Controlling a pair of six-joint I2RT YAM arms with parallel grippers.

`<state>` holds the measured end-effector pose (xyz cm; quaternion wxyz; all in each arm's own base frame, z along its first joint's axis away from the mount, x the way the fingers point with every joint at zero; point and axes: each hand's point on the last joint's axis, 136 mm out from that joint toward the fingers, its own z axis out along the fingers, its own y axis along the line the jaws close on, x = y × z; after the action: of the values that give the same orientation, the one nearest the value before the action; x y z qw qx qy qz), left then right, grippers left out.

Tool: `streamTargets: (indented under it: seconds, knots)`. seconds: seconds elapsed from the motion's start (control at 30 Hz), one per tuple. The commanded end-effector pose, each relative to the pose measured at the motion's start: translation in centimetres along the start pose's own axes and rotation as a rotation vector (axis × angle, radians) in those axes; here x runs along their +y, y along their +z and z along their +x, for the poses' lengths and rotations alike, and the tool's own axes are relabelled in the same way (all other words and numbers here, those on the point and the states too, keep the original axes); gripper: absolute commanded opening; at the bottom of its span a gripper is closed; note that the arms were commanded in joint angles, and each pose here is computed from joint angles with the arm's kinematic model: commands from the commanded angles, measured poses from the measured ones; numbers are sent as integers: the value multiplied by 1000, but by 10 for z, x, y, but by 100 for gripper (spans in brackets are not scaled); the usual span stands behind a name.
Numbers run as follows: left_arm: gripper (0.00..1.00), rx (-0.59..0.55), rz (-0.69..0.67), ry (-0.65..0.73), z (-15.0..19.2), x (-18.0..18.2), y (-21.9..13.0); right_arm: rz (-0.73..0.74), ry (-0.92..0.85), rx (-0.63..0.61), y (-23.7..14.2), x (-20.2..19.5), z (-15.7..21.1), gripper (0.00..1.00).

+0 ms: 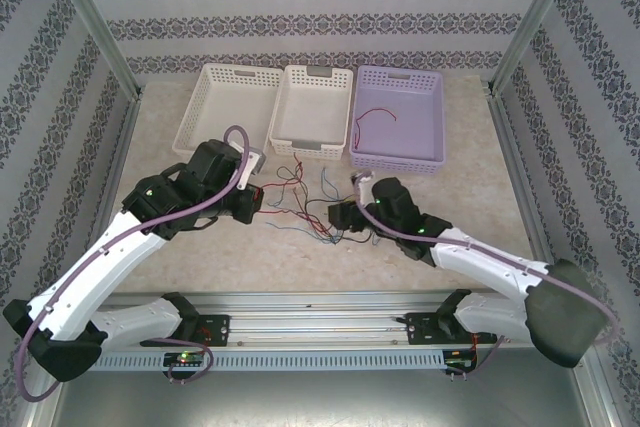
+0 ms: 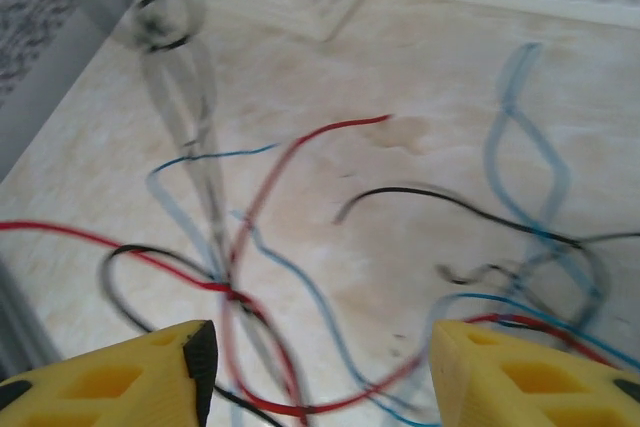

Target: Untangle the cables

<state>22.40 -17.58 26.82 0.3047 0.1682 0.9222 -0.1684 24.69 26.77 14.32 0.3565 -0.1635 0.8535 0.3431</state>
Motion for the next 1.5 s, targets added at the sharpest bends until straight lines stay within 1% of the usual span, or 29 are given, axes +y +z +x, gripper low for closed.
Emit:
streamTargets:
  seconds: [0.0, 0.07, 0.17, 0.2, 0.3, 0.37, 0.4, 0.53, 0.73, 0.9, 1.03, 1.13, 1.33, 1.4, 1.47]
  knots:
    - [0, -35, 45, -38, -11, -8, 6, -109, -102, -27, 11, 35, -11, 60]
    - [0, -33, 46, -37, -10, -8, 7, -103, -108, -18, 19, 36, -8, 60]
    - [0, -31, 51, -36, -8, -8, 6, -98, -101, 2, 29, 33, -3, 56]
    - [0, -30, 49, -36, -7, -8, 6, -96, -97, 8, 32, 32, -2, 49]
    - [0, -19, 30, -24, -3, -4, 3, -48, -84, 12, 35, 23, 1, 14]
    - [0, -12, 7, -10, 1, 1, -2, 3, -79, 1, 33, 12, 2, 2]
    - [0, -11, -6, -2, 3, 4, -6, 22, -79, -6, 31, 8, 2, 0]
    - [0, 9, -54, 31, 13, 14, -19, 160, -26, -8, 24, -29, 7, 0]
    - [0, 53, -113, 73, 29, 26, -34, 331, 200, -19, 6, -99, 22, 0]
    - [0, 78, -146, 101, 36, 33, -42, 435, 311, -33, -12, -137, 34, 0]
    - [0, 89, -176, 120, 39, 39, -48, 492, 369, -46, -27, -156, 39, 0]
    - [0, 87, -189, 137, 39, 41, -54, 511, 406, -53, -36, -166, 42, 0]
    - [0, 83, -183, 141, 37, 40, -54, 493, 416, -53, -38, -167, 38, 0]
    - [0, 89, -159, 133, 38, 35, -48, 432, 410, -57, -33, -158, 33, 0]
    - [0, 93, -133, 119, 38, 31, -41, 292, 379, -57, -23, -135, 22, 0]
